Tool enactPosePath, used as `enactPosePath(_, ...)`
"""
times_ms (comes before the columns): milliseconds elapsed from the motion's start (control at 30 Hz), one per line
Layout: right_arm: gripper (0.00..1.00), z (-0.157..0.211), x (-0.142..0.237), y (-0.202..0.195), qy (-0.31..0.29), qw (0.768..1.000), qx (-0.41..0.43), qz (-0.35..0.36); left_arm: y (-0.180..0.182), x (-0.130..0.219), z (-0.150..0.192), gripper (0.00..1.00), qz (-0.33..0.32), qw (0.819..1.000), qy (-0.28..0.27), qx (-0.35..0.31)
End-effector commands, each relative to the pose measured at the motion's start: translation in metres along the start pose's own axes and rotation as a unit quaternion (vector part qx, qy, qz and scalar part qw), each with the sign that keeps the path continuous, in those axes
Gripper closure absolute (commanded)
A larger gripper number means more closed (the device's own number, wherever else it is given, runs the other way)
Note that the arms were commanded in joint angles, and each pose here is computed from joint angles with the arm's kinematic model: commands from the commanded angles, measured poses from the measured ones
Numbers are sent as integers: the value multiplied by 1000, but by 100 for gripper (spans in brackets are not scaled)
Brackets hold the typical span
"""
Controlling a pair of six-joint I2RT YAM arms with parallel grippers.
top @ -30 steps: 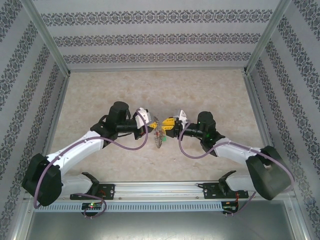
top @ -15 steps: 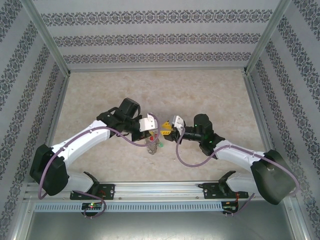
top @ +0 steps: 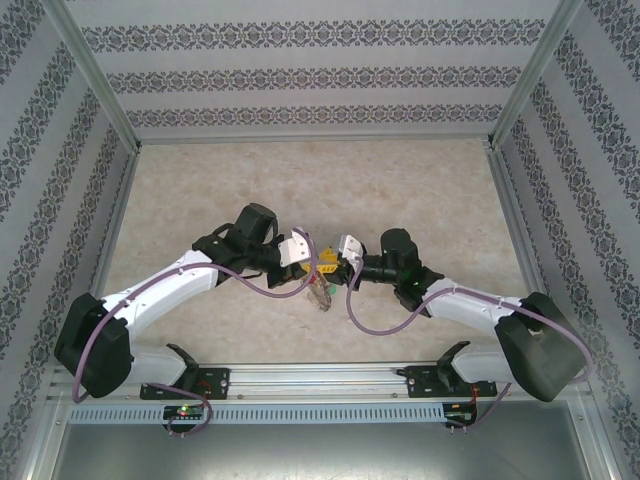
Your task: Put the keys on the keyring
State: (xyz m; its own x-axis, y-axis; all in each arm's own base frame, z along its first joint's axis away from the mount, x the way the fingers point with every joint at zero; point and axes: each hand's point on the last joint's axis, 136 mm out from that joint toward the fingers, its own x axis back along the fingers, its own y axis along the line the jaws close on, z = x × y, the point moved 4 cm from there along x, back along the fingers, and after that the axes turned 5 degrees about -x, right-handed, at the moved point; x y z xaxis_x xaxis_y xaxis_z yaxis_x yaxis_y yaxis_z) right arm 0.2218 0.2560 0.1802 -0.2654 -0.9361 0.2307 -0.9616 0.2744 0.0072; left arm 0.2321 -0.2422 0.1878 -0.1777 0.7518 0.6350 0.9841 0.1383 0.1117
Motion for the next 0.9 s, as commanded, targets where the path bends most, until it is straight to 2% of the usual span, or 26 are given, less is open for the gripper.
enactPosePath(0, 73, -13, 3, 2, -17, 1000, 20, -17, 2, 8, -25, 100, -7, 998, -56, -21)
enactPosePath(200, 74, -13, 2, 4, -11, 999, 22, -33, 3, 10, -29, 100, -15, 997, -70, -25)
enactPosePath(233, 78, -13, 2, 3, -12, 999, 22, -33, 2, 10, -30, 100, -12, 997, -72, -25)
enactPosePath(400, 85, -17, 6, -2, -17, 999, 13, -34, 1, 10, -31, 100, -15, 996, -86, -27)
enactPosePath(567, 100, -24, 10, -4, -20, 999, 14, -40, 1, 10, -30, 100, -21, 995, -93, -29)
enactPosePath(667, 100, -27, 12, -2, -16, 999, 14, -49, 2, 9, -30, 96, -24, 995, -93, -31)
enactPosePath(733, 100, -30, 13, 0, -17, 998, 15, -56, 2, 9, -29, 100, -25, 995, -93, -31)
enactPosePath(767, 100, -31, 13, 1, -16, 998, 14, -57, 2, 8, -29, 96, -25, 995, -93, -31)
enactPosePath(833, 100, -31, 14, 1, -8, 998, 13, -60, 2, 7, -27, 81, -23, 995, -89, -31)
enactPosePath(867, 100, -32, 14, 2, -5, 998, 15, -60, 2, 7, -26, 79, -23, 995, -89, -33)
